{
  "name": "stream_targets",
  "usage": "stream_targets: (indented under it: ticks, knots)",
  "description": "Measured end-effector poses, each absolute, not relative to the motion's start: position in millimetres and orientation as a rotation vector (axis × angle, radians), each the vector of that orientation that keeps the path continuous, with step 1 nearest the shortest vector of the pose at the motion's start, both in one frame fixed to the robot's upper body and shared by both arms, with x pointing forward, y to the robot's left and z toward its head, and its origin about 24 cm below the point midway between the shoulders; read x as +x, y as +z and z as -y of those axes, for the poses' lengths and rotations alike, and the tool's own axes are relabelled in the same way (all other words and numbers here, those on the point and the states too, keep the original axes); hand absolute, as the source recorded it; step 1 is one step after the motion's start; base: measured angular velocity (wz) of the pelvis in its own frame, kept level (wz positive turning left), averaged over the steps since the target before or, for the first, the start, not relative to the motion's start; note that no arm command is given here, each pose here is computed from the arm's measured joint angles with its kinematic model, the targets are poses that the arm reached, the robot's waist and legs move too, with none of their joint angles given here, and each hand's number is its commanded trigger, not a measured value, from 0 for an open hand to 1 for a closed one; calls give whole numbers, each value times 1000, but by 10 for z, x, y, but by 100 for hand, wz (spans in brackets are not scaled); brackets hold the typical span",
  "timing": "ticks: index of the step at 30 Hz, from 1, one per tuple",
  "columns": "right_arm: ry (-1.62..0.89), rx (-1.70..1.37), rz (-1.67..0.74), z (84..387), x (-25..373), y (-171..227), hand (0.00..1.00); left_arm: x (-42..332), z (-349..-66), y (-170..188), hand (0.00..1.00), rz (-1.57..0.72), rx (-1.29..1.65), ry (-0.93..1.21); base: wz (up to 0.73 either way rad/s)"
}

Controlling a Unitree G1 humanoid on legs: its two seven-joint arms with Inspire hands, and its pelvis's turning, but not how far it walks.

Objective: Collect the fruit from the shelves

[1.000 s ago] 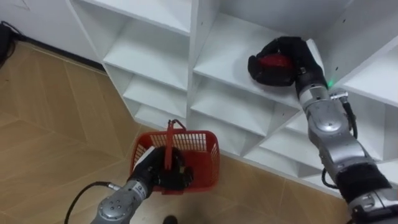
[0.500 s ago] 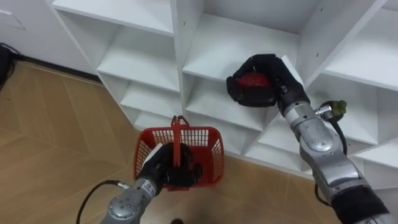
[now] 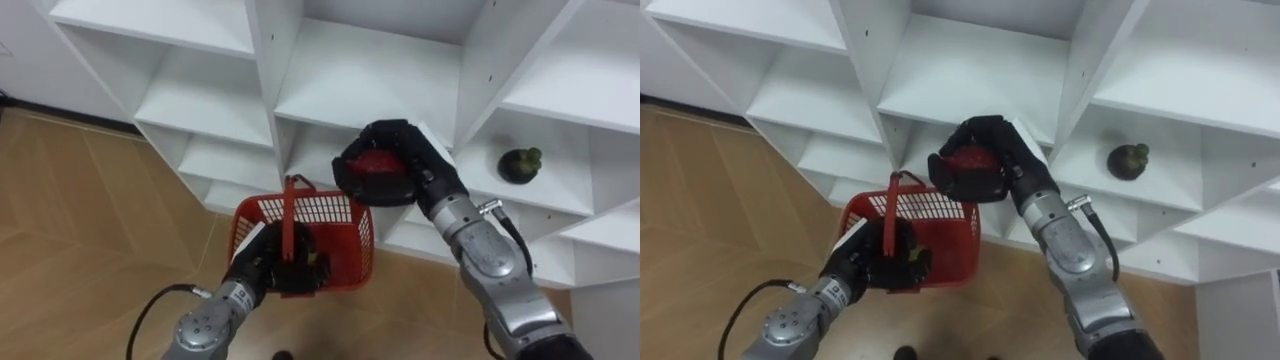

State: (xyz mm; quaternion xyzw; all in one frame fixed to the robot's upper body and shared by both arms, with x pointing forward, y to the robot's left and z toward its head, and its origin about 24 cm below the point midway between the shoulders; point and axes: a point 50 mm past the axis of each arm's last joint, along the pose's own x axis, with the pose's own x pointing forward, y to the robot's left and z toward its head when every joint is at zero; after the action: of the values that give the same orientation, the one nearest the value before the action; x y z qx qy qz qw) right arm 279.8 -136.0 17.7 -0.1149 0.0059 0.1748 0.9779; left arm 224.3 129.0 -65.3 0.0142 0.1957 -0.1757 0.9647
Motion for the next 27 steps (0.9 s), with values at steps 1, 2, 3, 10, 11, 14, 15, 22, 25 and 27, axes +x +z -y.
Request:
stream_targets:
  ticks: [1, 2, 3, 10, 11, 14, 15, 22, 25, 27]
  knots:
    - [362, -230, -13, 1348, 2796, 174, 100, 2245, -1285, -648, 100, -390, 27, -356, 0]
    - [371, -227, -14, 1335, 2793, 172, 100, 2248, -1276, -643, 100, -384, 24, -357, 0]
    - [374, -225, -14, 1330, 2792, 171, 100, 2248, -1270, -641, 100, -383, 22, -357, 0]
    - [420, -205, -35, 1238, 2728, 106, 100, 2262, -1233, -611, 100, -366, -52, -343, 0]
    - [423, -203, -39, 1238, 2719, 96, 100, 2264, -1227, -605, 100, -362, -59, -344, 0]
    - [438, -200, -51, 1231, 2691, 66, 100, 2276, -1186, -566, 100, -340, -89, -352, 0]
    - [438, -200, -51, 1230, 2690, 66, 100, 2278, -1175, -560, 100, -336, -91, -356, 0]
    - [450, -181, -40, 1187, 2677, 86, 100, 2321, -1085, -427, 100, -275, -133, -391, 0]
    - [440, -160, -37, 1201, 2680, 96, 100, 2327, -1075, -396, 100, -261, -138, -409, 0]
    - [434, -159, -37, 1205, 2681, 96, 100, 2324, -1071, -394, 100, -259, -141, -424, 0]
